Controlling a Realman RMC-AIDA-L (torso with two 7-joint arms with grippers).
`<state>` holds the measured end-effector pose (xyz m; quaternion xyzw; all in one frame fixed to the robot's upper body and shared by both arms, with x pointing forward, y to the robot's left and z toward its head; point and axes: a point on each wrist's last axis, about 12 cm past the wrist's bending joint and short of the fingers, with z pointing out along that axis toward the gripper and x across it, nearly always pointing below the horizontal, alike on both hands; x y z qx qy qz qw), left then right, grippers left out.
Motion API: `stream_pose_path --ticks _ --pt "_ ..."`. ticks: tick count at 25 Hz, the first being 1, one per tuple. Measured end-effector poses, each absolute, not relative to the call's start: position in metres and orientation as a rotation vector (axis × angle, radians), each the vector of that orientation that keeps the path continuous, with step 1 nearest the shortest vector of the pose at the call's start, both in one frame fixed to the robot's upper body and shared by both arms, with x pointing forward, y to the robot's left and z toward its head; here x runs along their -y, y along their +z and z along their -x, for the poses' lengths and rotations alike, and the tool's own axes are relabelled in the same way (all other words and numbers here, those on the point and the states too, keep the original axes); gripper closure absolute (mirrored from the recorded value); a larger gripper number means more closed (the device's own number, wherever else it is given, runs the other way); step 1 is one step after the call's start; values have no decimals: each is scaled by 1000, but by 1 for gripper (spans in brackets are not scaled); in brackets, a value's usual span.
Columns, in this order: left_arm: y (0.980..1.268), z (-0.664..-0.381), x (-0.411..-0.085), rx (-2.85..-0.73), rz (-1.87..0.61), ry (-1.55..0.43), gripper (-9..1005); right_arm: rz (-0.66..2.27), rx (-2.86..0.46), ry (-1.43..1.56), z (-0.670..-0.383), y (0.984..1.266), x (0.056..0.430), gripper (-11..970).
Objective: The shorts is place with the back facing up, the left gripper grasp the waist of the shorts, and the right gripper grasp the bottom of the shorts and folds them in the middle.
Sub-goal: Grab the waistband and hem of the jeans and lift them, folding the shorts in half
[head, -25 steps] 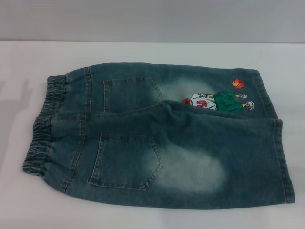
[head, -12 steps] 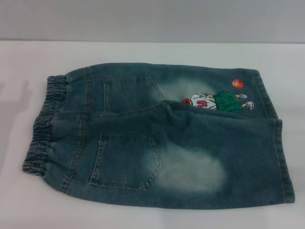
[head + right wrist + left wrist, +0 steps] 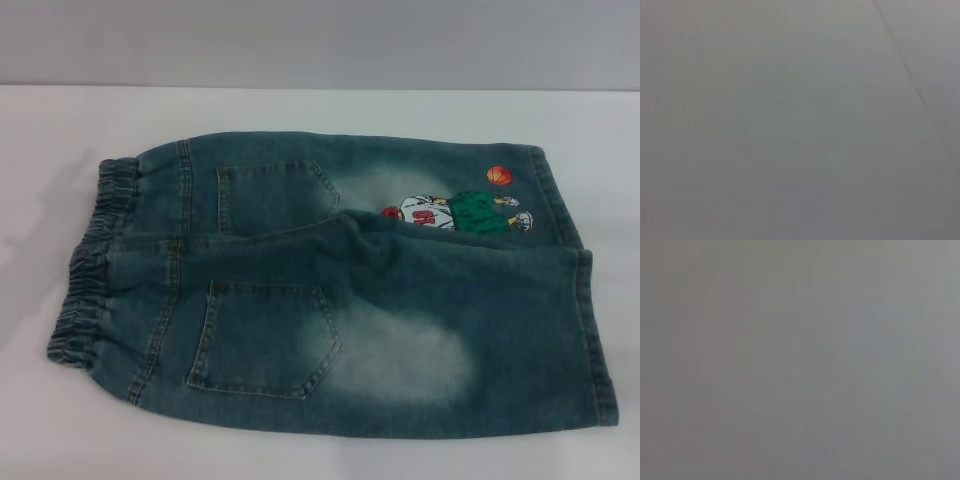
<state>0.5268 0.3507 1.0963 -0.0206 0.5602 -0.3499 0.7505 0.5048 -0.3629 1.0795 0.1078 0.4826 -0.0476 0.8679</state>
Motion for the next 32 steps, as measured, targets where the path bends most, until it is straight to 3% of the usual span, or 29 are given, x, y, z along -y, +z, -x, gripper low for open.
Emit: stream_pose_path --ticks 6,10,14,19,32 --pt "1118 -539 -358 -1340 -82 -943 282 -224 -1008 -97 -506 1080 362 490" --pt "1135 -550 -364 -1615 -295 -1071 282 -220 -1003 -90 -510 1082 361 489" --pt "1137 -547 -368 -1749 -397 -1124 282 -214 -996 -81 -516 1086 358 489" --pt "1125 -525 -373 -1893 -498 -1153 282 -212 -997 -74 -521 1088 357 489" --pt "1088 -485 -411 -2149 -310 -1030 282 -208 -1000 -68 -525 1089 355 490"
